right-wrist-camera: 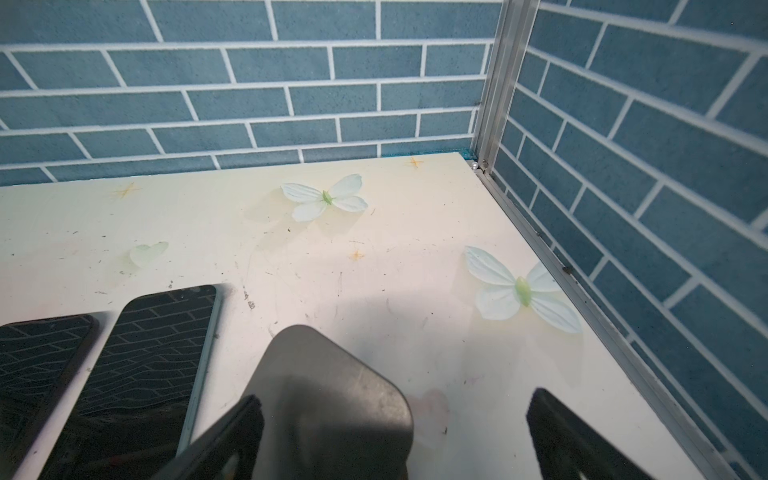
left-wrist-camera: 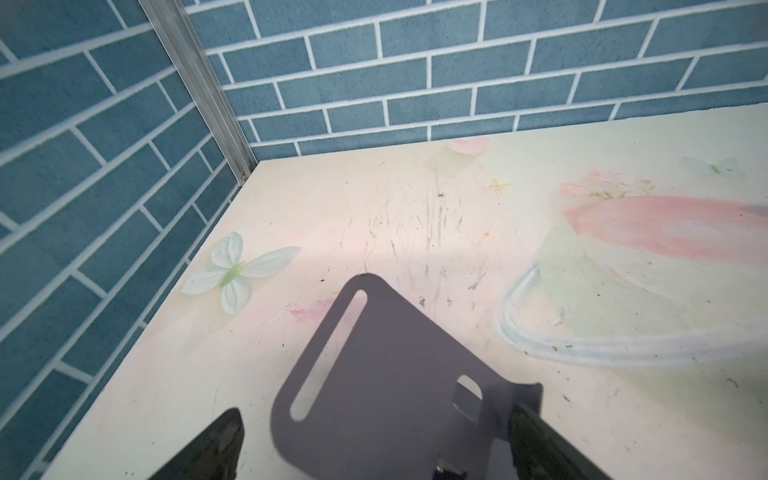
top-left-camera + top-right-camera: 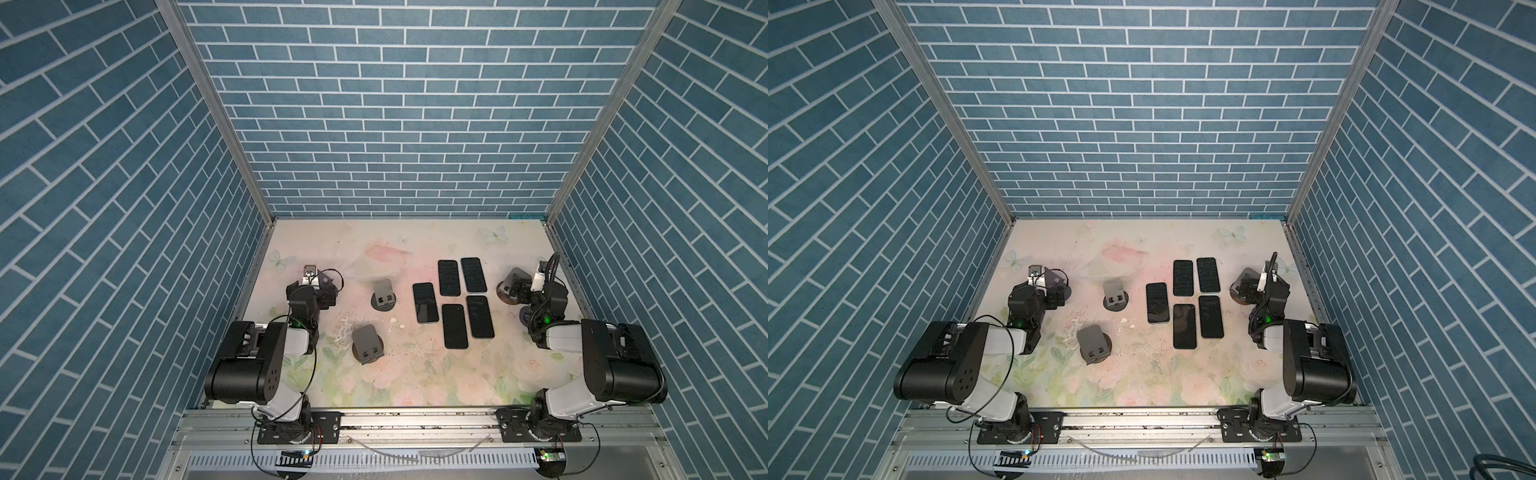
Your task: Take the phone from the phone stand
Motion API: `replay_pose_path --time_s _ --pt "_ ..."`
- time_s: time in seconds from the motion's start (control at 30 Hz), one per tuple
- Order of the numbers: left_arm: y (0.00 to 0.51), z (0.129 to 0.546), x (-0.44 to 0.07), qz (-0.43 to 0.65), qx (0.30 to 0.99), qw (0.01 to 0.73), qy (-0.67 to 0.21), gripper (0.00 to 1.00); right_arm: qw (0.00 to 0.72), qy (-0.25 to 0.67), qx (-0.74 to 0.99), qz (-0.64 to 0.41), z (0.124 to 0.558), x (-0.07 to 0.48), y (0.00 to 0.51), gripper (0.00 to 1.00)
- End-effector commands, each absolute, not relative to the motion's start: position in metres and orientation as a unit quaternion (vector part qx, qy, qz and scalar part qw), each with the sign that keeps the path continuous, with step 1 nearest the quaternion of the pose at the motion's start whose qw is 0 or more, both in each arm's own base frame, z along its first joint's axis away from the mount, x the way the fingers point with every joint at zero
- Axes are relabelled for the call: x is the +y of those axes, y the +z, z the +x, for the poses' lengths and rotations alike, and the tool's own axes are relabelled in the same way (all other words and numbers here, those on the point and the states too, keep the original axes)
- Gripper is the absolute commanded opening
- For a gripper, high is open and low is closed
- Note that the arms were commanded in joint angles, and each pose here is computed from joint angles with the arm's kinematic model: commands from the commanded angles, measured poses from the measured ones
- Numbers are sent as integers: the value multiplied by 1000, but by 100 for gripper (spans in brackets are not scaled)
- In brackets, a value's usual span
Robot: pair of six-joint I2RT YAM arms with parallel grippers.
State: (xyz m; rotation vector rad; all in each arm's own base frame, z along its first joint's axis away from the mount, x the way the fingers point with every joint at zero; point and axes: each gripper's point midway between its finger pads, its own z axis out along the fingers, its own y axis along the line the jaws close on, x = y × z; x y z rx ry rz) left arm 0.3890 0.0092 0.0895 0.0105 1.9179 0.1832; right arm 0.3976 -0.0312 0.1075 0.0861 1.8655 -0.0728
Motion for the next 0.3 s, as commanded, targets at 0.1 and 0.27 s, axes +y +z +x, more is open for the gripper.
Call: replay_pose_path --time_s 0.1,0.27 --pt "94 394 0 25 817 572 64 100 567 -19 823 43 393 -29 89 99" --pt "94 394 1 25 816 573 66 100 566 -19 823 43 393 -29 89 99"
